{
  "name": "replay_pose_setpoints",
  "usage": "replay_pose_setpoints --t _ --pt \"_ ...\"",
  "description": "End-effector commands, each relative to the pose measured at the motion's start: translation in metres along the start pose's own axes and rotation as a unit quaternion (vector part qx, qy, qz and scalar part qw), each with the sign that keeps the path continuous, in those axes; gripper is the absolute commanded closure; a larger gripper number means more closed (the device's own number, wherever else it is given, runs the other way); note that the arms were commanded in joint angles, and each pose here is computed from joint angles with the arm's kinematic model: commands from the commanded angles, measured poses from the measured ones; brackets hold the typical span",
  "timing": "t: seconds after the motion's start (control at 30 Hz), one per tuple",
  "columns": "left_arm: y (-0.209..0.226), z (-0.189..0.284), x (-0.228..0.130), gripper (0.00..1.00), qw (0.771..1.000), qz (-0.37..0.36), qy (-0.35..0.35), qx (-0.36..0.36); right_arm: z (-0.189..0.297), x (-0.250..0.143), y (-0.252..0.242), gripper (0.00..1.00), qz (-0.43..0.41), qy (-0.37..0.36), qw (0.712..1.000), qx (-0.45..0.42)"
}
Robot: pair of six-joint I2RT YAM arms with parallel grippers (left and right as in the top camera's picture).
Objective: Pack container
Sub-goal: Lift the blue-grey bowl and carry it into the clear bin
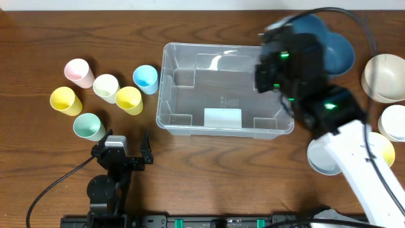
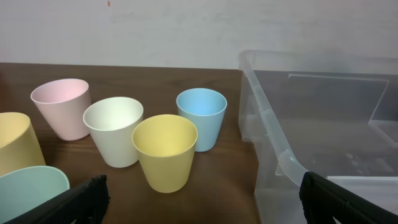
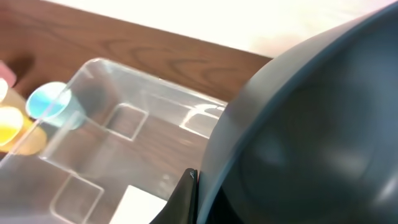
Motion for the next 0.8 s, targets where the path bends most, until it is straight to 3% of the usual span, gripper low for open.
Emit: replay_pose_setpoints --t 0.0,0.3,0.77 --pt "0.000 -0.003 -0.013 0.02 1.000 -0.004 0.017 0.003 -0.038 -0.010 0.017 0.98 0.046 0.017 0.999 -0.023" --pt "0.000 -0.003 -0.013 0.02 1.000 -0.004 0.017 0.003 -0.117 -0.060 0.023 0.98 0.069 0.112 0.991 -0.040" --pt "0.000 -0.003 -0.013 0.02 1.000 -0.004 0.017 0.003 -0.156 -0.102 0.017 0.99 0.074 0.186 0.978 -0.058"
Point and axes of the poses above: each gripper's point midway between its finger pads, its own z axis back along the fingers, its own y axis along the line the jaws close on, x = y × z, the point moved 6 cm from there along z, back along the fingers, and after that the axes turned 7 degrees about -z, right-handed, at the moved point
